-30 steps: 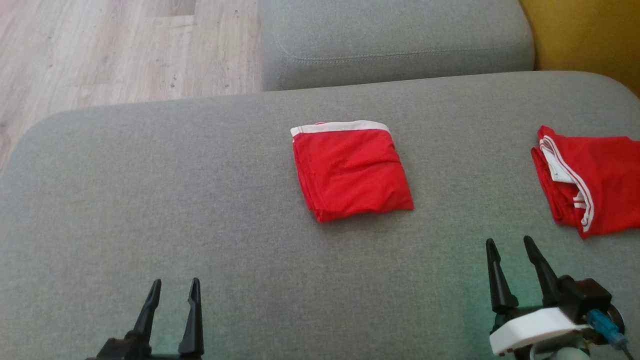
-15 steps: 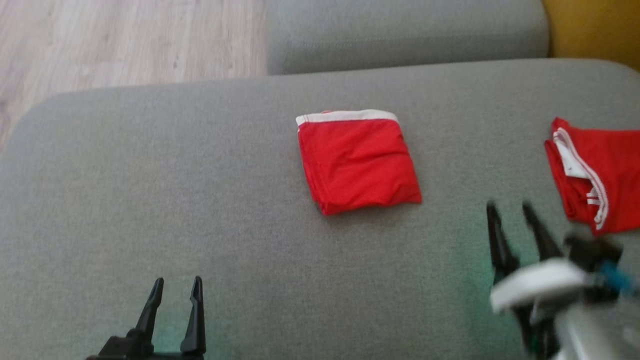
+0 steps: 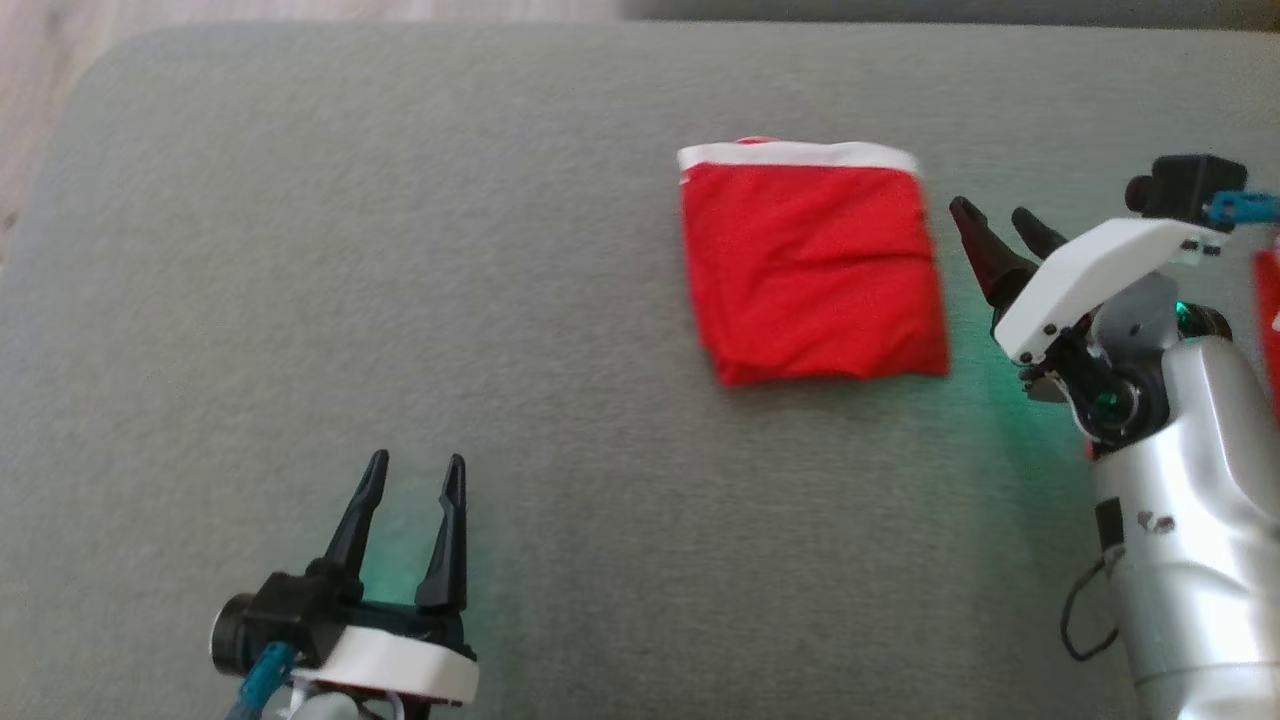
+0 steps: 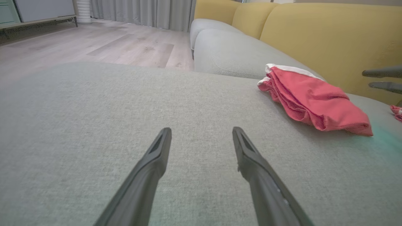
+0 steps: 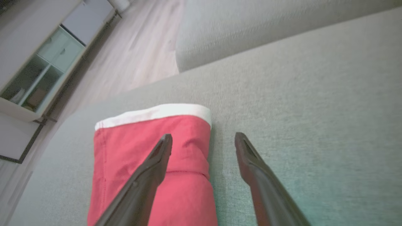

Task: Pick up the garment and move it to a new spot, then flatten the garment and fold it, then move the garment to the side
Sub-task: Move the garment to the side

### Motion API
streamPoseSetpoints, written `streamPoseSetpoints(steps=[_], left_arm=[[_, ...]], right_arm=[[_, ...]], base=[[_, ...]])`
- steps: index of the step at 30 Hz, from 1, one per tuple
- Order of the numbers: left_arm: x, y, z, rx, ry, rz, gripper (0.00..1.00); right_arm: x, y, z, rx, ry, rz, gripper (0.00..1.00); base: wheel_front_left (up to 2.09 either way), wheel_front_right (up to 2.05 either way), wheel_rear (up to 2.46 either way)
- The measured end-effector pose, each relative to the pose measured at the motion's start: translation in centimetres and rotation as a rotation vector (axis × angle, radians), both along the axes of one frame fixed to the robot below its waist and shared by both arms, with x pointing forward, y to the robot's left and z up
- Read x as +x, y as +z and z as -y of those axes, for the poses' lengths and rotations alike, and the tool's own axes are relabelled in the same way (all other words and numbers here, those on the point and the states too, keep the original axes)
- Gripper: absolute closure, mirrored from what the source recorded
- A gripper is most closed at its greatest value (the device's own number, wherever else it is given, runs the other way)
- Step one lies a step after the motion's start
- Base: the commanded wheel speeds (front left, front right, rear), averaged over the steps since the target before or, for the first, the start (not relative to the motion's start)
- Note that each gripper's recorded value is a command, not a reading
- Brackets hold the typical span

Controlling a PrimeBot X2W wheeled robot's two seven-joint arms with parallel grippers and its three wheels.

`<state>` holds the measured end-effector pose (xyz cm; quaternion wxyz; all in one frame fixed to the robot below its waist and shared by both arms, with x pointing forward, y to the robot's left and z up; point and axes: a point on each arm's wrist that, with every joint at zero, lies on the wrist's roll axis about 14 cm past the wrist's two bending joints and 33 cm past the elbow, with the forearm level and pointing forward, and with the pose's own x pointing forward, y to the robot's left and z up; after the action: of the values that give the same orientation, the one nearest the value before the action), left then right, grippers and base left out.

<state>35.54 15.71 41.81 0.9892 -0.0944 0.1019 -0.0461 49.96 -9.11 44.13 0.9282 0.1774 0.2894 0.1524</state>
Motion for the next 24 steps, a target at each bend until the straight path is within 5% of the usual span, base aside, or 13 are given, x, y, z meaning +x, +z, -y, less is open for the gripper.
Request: streamPoseSetpoints(steps=[11, 12, 13, 24], left_arm=[[-1.5, -1.3, -2.7, 0.005, 0.096, -0.055, 0.0], [-1.4, -1.3, -2.7, 0.006, 0.096, -0.056, 0.0], [-1.4, -1.4, -2.6, 0.005, 0.094, -0.056, 0.0], [1.6, -1.4, 1.5, -0.013, -0.044, -0.033, 0.0]], right_arm=[[0.1, -6.5, -3.6, -0.027, 0.094, -0.247, 0.0], [0.3, -6.4, -3.8, -0.022, 0.095, -0.25, 0.86], [0.5, -6.3, -3.8, -0.008, 0.088, -0.252, 1.0], [0.0, -2.6, 0.0, 0.054, 0.0, -0.151, 1.0]], base=[[0.0, 0.0, 0.0], [0.0, 0.0, 0.0], [0.0, 0.0, 0.0], [0.0, 0.0, 0.0]])
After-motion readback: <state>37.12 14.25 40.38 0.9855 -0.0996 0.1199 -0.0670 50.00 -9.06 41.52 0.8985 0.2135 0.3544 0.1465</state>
